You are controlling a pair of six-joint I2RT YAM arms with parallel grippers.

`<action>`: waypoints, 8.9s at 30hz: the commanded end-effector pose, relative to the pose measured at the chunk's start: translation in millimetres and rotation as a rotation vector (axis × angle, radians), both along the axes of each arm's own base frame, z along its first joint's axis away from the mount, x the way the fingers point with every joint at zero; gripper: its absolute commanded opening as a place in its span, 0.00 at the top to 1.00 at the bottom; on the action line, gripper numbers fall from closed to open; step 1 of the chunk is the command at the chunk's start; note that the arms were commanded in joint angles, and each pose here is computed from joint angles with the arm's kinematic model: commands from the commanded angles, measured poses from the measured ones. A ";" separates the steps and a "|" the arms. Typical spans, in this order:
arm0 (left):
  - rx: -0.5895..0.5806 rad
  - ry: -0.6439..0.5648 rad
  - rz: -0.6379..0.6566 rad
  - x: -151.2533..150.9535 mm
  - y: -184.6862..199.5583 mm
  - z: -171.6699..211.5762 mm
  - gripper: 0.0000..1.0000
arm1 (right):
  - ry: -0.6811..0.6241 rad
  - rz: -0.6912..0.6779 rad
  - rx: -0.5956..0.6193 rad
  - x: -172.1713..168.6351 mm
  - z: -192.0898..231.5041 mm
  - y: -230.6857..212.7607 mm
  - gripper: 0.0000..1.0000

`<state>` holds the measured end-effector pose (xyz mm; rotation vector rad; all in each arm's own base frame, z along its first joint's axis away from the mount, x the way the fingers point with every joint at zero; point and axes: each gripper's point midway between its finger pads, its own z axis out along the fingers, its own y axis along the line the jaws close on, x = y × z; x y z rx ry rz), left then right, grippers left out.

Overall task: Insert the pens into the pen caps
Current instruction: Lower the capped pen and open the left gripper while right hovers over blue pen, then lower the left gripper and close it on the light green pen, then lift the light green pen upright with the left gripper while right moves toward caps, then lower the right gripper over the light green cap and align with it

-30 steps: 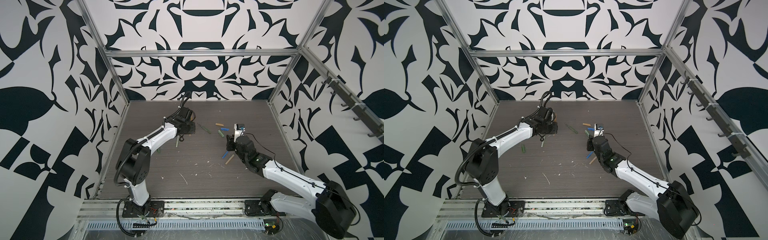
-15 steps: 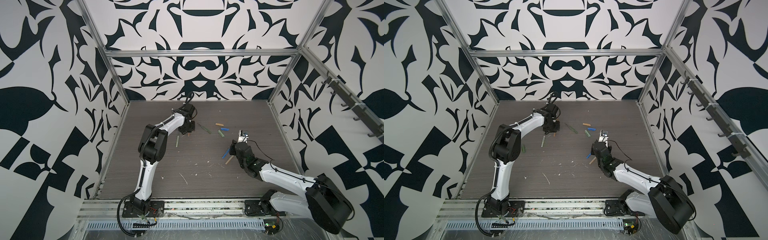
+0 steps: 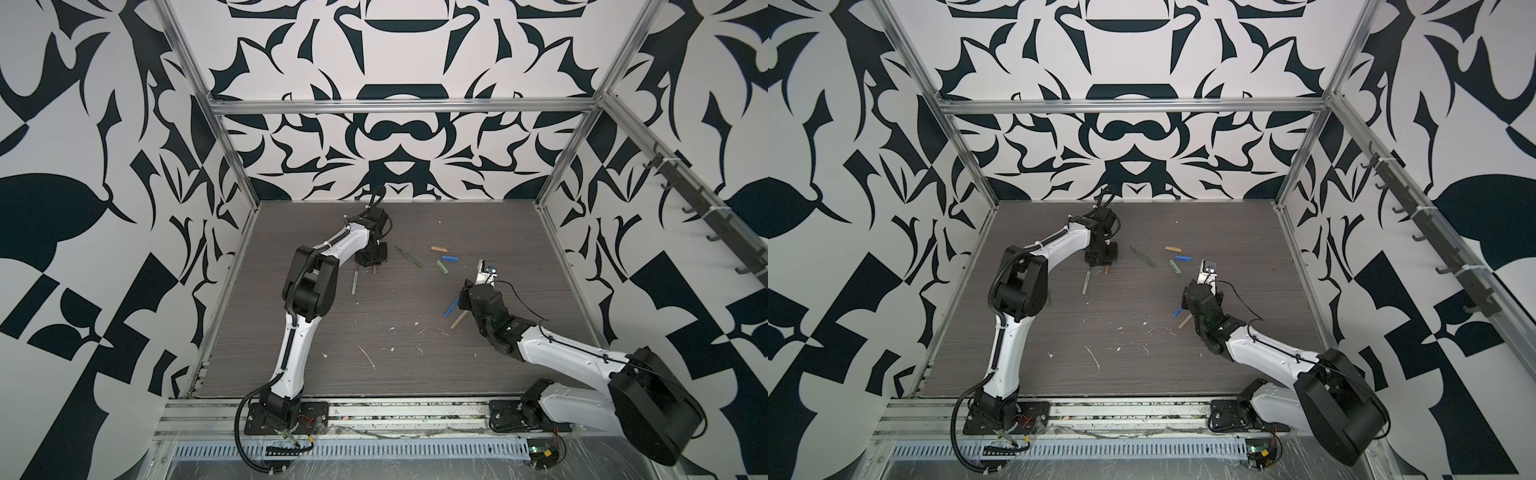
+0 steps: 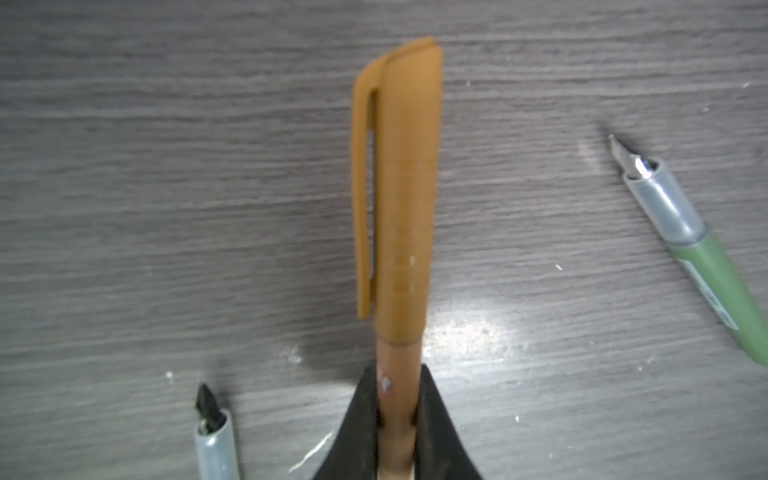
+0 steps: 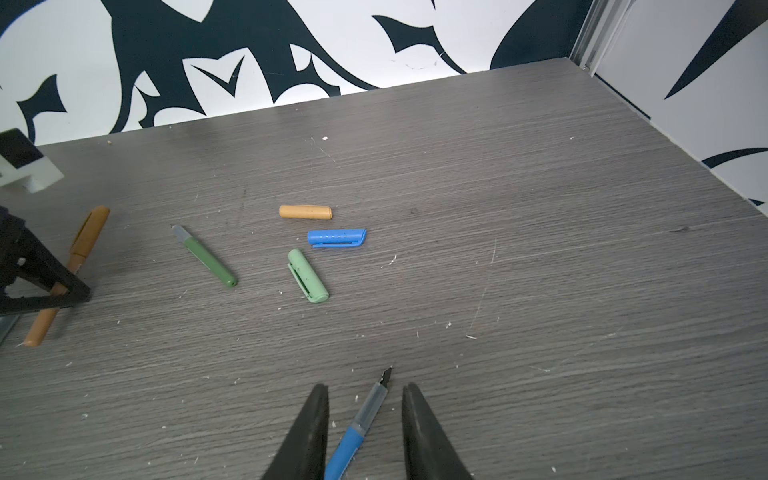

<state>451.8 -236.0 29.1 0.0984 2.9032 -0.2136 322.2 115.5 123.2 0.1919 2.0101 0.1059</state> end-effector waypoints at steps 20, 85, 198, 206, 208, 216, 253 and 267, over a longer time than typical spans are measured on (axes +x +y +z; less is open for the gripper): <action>-0.007 -0.268 -0.045 -28.7 32.9 123.7 0.65 | -0.052 -0.013 0.080 3.2 19.6 3.2 0.68; -0.058 -0.422 -0.338 -147.1 11.5 118.4 1.00 | 0.048 0.396 0.210 -3.0 76.9 84.8 0.72; -0.688 -0.778 -0.420 -201.1 -45.8 177.0 0.98 | 0.664 0.361 0.225 141.8 -65.4 84.3 0.45; -0.661 -0.779 -0.406 -197.1 -39.5 173.4 0.98 | 0.664 0.443 0.292 126.0 -68.8 106.0 0.51; -0.662 -0.777 -0.407 -197.4 -39.4 172.6 0.98 | 0.663 0.464 0.295 120.1 -69.5 109.1 0.51; -0.688 -0.758 -0.411 -198.1 -43.4 171.8 0.98 | 0.707 0.567 0.330 94.3 -69.7 126.3 0.54; -0.706 -0.746 -0.421 -201.8 -44.7 170.8 1.00 | 0.912 0.717 0.121 2.9 -58.2 136.9 0.59; -0.720 -0.730 -0.424 -201.4 -48.7 167.1 1.00 | 0.715 0.393 -0.014 39.6 -32.8 82.8 0.90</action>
